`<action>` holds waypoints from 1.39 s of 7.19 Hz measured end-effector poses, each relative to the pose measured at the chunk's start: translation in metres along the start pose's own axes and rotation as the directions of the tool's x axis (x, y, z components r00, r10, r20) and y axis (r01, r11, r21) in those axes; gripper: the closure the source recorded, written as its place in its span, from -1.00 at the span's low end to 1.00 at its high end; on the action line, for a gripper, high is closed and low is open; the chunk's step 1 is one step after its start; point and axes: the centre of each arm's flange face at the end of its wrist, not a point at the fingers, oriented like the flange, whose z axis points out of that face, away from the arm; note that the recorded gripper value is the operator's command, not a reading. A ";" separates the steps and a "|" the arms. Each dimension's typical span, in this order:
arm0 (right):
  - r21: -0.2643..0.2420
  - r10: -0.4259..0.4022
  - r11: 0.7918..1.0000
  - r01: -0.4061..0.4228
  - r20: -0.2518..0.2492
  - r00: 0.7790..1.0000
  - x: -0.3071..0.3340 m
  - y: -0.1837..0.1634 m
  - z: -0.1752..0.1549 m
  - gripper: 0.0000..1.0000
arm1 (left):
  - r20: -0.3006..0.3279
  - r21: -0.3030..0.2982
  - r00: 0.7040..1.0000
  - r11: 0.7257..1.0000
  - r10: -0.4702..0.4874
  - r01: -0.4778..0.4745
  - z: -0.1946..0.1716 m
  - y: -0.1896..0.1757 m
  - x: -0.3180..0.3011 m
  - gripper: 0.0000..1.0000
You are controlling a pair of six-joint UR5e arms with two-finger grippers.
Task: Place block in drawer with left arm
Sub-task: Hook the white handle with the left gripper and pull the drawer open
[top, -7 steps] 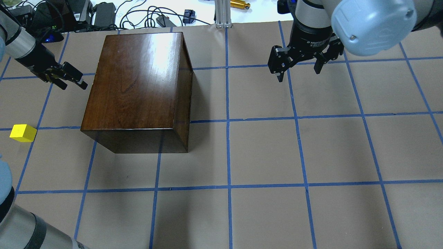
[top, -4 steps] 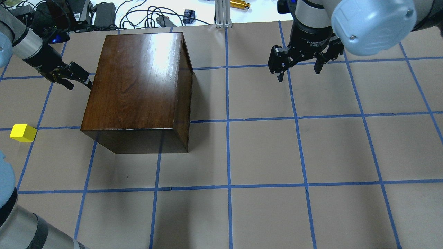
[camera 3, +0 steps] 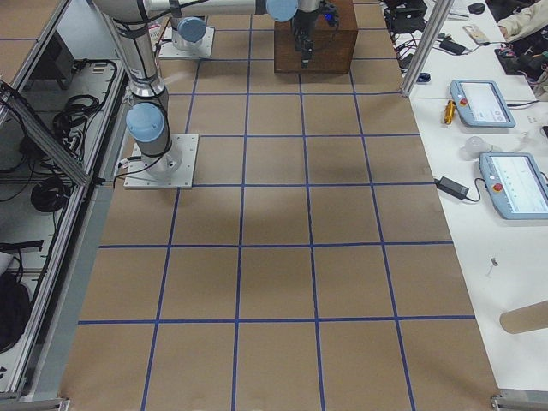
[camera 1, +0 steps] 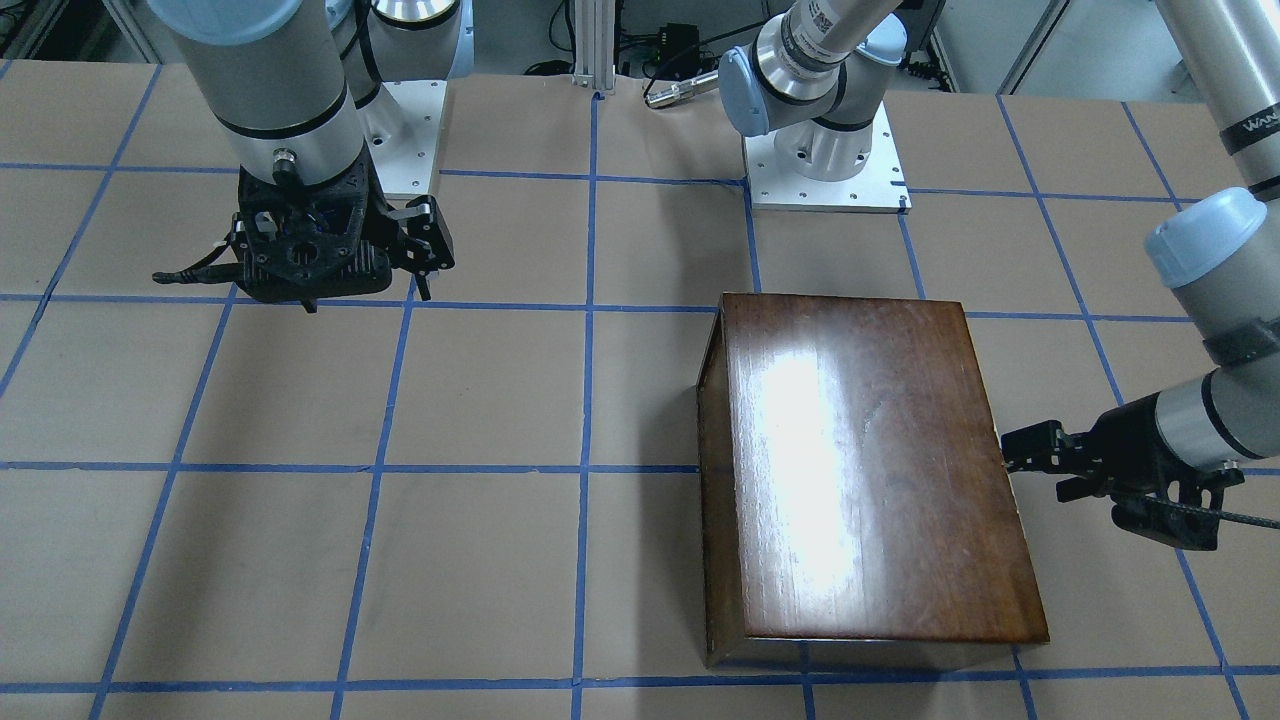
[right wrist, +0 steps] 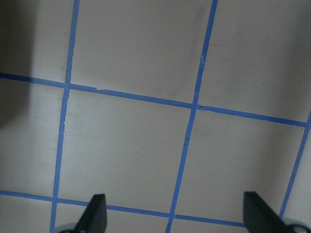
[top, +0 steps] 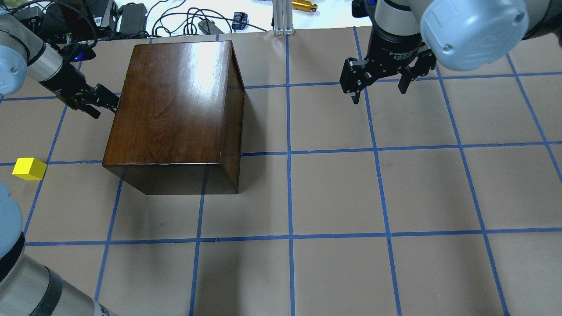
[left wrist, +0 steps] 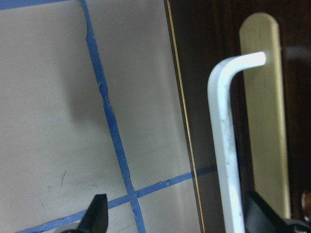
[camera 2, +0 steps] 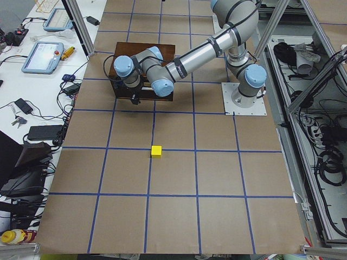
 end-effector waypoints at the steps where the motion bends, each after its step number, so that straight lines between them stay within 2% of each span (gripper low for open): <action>1: 0.000 0.001 1.000 -0.001 0.000 1.000 0.000 0.000 0.000 -1.00 | 0.001 0.000 1.000 1.000 0.000 0.000 0.002 -0.001 -0.001 -1.00; 4: 0.000 0.000 1.000 0.000 0.000 1.000 0.000 0.000 0.000 -1.00 | 0.009 0.004 1.000 1.000 0.000 0.000 0.001 -0.001 -0.008 -1.00; 10: 0.000 0.000 1.000 0.000 0.000 1.000 0.000 0.000 0.000 -1.00 | 0.010 0.028 0.997 0.997 -0.077 0.077 -0.014 0.026 -0.061 -1.00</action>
